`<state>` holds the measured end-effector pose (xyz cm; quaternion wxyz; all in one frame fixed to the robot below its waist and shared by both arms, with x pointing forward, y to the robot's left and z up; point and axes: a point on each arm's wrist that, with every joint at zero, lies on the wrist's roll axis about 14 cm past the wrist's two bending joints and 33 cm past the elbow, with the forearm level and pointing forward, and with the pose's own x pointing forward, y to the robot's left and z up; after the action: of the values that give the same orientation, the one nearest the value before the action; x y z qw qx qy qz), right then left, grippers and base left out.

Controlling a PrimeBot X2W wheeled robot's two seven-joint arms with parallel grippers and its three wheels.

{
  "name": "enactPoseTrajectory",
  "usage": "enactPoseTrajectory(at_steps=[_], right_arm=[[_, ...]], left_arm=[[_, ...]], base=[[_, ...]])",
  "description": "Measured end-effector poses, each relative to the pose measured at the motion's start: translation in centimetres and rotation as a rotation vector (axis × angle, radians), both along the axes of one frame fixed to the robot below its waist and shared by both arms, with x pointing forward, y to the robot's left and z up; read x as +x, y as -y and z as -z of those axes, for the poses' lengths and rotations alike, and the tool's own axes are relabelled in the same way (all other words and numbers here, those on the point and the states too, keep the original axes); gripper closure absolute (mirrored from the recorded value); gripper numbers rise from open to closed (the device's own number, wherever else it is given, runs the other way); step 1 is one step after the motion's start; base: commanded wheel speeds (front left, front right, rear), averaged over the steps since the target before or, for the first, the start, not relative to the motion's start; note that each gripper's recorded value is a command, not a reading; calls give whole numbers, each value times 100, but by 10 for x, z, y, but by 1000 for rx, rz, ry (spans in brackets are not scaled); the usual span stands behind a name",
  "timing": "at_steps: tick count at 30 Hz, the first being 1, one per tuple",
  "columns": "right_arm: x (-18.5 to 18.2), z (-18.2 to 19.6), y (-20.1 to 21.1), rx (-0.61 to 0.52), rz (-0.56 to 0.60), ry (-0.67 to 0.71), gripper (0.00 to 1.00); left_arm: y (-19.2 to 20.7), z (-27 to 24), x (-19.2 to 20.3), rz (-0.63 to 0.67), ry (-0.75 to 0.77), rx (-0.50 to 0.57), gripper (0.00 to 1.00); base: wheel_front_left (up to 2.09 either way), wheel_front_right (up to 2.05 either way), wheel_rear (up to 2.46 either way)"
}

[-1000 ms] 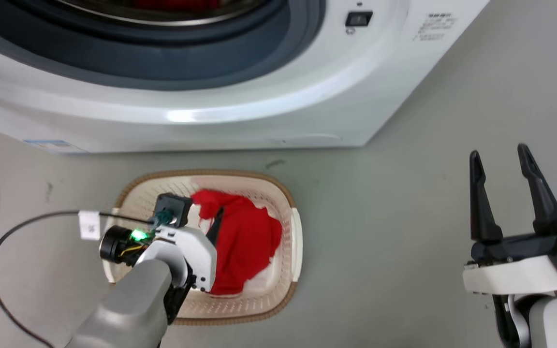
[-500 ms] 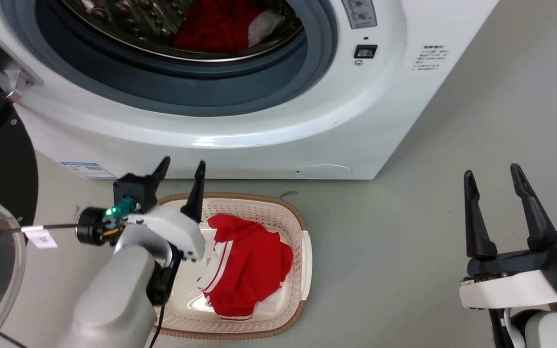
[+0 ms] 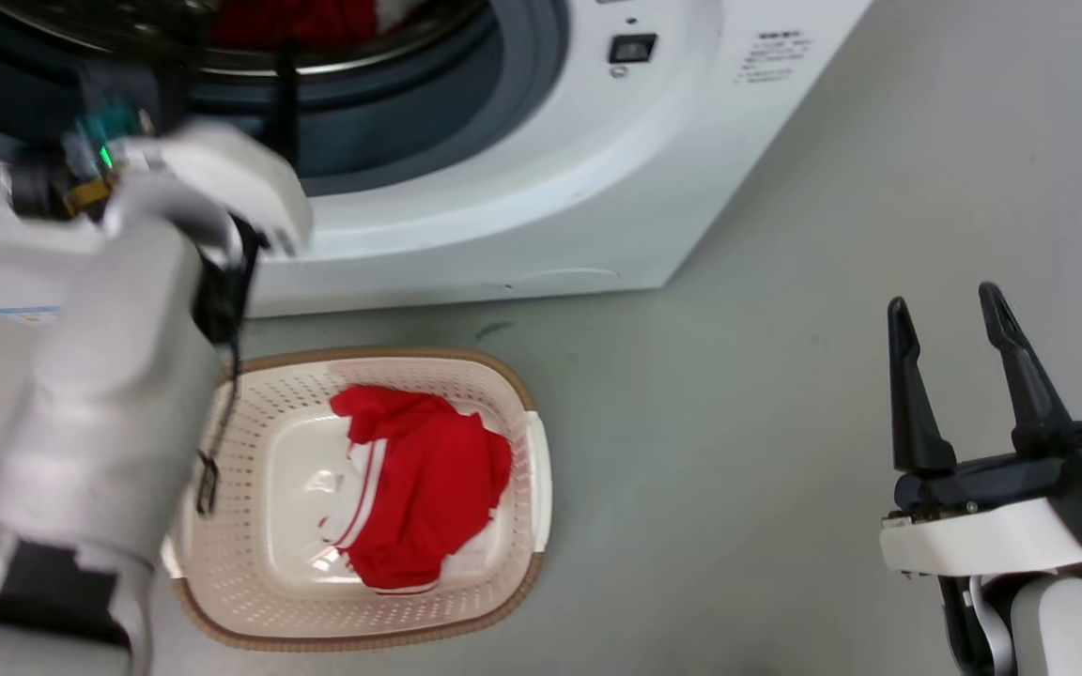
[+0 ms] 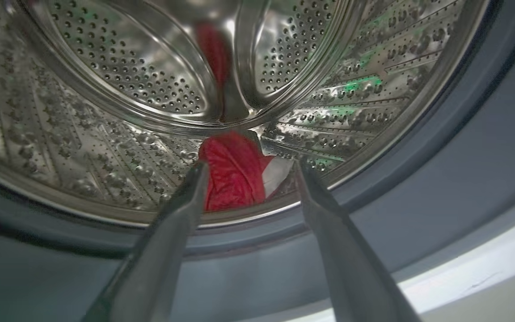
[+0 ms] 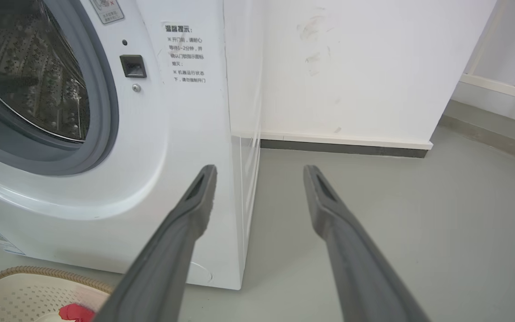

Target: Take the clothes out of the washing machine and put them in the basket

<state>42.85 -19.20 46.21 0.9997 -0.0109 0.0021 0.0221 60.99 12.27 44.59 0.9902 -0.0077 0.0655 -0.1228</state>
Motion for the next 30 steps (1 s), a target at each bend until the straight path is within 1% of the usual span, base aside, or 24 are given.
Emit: enactPoseTrajectory(at_steps=[6,8,14,17,20,24,27,30], right_arm=[[2,13,13,1,37,-34,0],[3,17,16,3,46,-44,0],[7,29,26,12,74,-73,0],[8,35,31,19,89,-86,0],[8,44,36,22,106,-108,0],[8,52,40,22,119,-129,0],[8,56,44,26,130,-140,0],[7,60,49,26,146,-153,0]], left_arm=[[12,4,48,43,-62,68,0],[11,8,62,37,-96,79,0],[6,38,94,24,-251,126,0],[3,52,108,27,-322,166,0],[3,67,119,34,-413,193,0],[-6,93,124,27,-560,250,0],[-10,104,130,21,-623,286,0],[-6,121,130,28,-692,296,0]], base=[[0,0,0],[0,0,0],[0,0,0],[0,0,0],[0,0,0],[0,0,0],[0,0,0],[0,0,0]])
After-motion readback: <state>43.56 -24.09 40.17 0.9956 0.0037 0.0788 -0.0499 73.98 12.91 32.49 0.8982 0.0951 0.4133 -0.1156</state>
